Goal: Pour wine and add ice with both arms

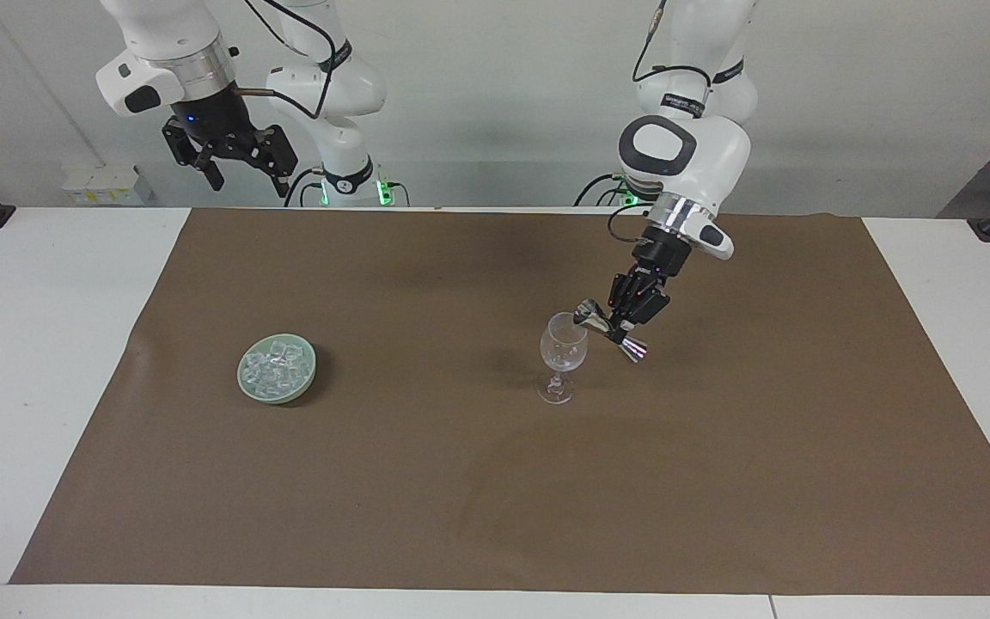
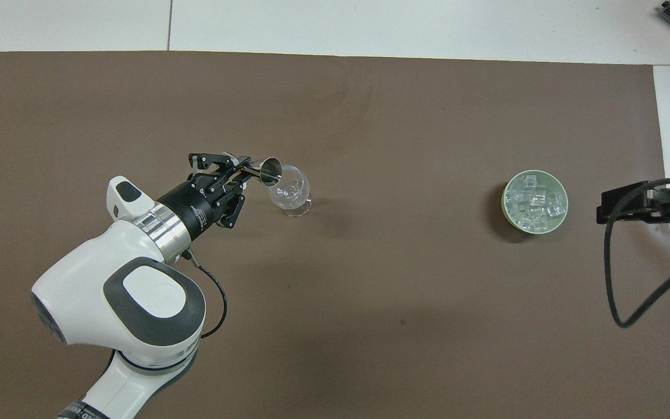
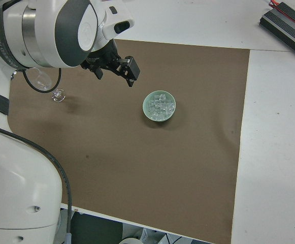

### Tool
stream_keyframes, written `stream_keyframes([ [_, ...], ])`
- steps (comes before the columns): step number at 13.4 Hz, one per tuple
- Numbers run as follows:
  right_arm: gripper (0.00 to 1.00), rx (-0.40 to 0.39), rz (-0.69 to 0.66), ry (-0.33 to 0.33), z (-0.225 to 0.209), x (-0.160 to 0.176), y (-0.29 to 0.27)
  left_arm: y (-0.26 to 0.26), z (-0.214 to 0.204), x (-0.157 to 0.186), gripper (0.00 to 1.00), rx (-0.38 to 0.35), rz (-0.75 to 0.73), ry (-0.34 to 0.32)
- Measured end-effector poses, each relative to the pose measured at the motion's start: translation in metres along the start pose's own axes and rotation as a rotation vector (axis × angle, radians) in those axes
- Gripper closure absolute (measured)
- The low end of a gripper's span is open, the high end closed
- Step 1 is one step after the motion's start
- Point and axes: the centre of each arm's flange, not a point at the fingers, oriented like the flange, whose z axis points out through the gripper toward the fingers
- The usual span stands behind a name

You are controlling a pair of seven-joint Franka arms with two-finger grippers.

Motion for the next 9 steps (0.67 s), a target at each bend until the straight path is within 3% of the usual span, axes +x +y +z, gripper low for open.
stream_keyframes([
  [9, 0.00, 0.000, 0.000, 0.000, 0.0000, 0.0000, 0.0000, -0.0005, 0.0040, -0.0050, 0.79, -0.018, 0.062, 0.029],
])
